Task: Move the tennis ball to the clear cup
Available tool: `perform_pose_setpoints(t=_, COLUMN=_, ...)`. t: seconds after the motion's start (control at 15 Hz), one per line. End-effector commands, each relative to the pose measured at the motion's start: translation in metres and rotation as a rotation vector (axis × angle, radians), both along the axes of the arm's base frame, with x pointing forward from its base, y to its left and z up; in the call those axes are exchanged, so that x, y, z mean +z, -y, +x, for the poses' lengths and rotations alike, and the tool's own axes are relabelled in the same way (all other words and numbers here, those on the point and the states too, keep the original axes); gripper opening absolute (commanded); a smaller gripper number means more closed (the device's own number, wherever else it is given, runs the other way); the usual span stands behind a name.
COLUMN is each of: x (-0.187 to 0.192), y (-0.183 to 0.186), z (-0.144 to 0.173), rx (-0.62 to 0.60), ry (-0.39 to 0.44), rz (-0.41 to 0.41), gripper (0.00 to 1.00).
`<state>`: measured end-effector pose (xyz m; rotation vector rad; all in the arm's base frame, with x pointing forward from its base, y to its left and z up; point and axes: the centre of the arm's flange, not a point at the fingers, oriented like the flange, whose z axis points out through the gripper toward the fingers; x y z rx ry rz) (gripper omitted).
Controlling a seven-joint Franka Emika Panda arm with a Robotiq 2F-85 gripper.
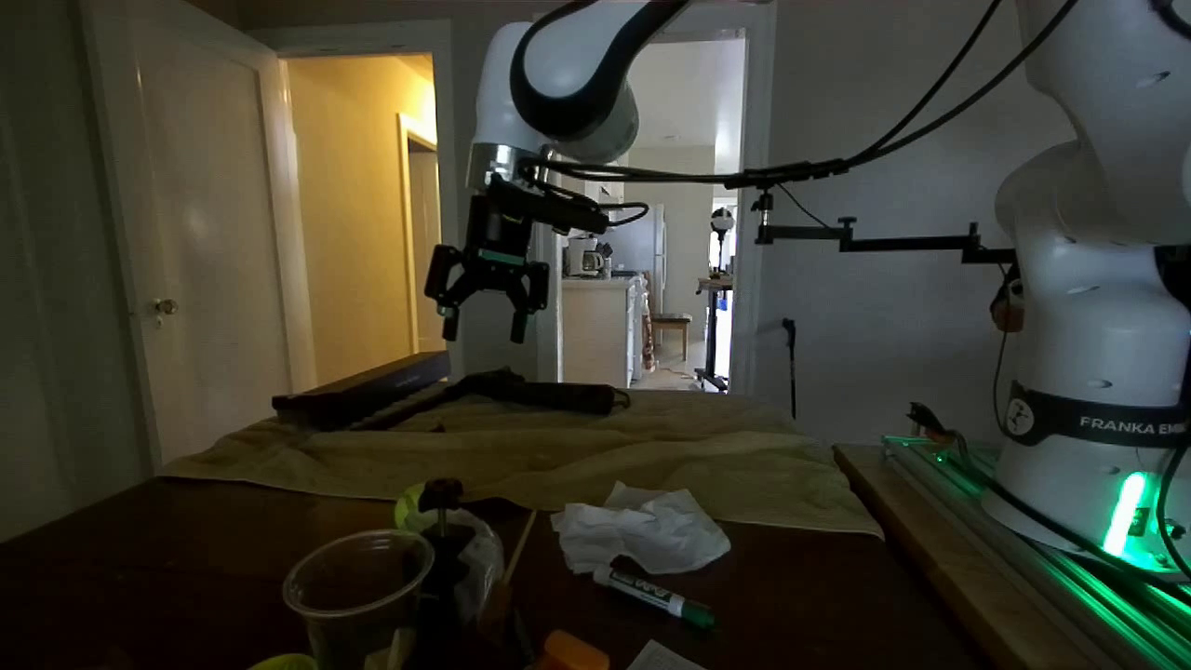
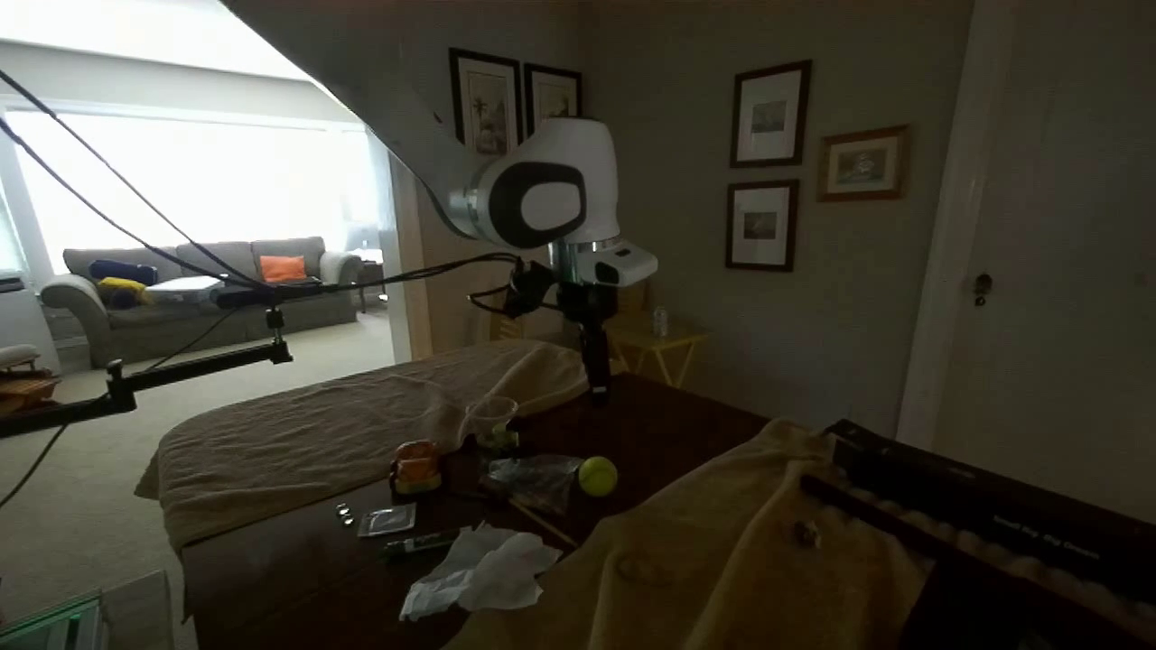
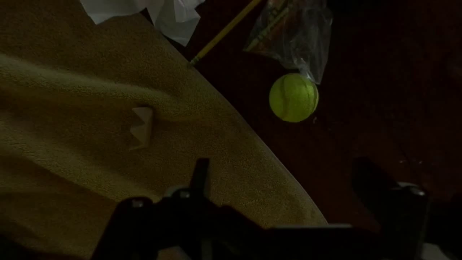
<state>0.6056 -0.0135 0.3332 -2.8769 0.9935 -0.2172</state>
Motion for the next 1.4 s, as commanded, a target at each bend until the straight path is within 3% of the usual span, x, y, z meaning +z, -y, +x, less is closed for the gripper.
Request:
perform_pose_setpoints(t=0.0, x=-0.013, y=0.010, z=0.037, rx=-0.024, ry=-0.020, rz=-0.033, gripper=1.00)
perform_pose_setpoints(t=0.27, x=-0.042, y=0.015, z=0.059, rx=-0.082, ry=0.015, rz=-0.062, gripper=1.00)
perform_pose_setpoints(t=0.6, x=-0.078, y=-0.009, z=0.072, rx=-0.090, ry=0.025, rz=-0.066, gripper=1.00)
perform_pose_setpoints(t=1.33, x=-0.141, y=-0.051, z=0.071, rx=-0.063, ry=-0.082, rz=-0.062, gripper=1.00)
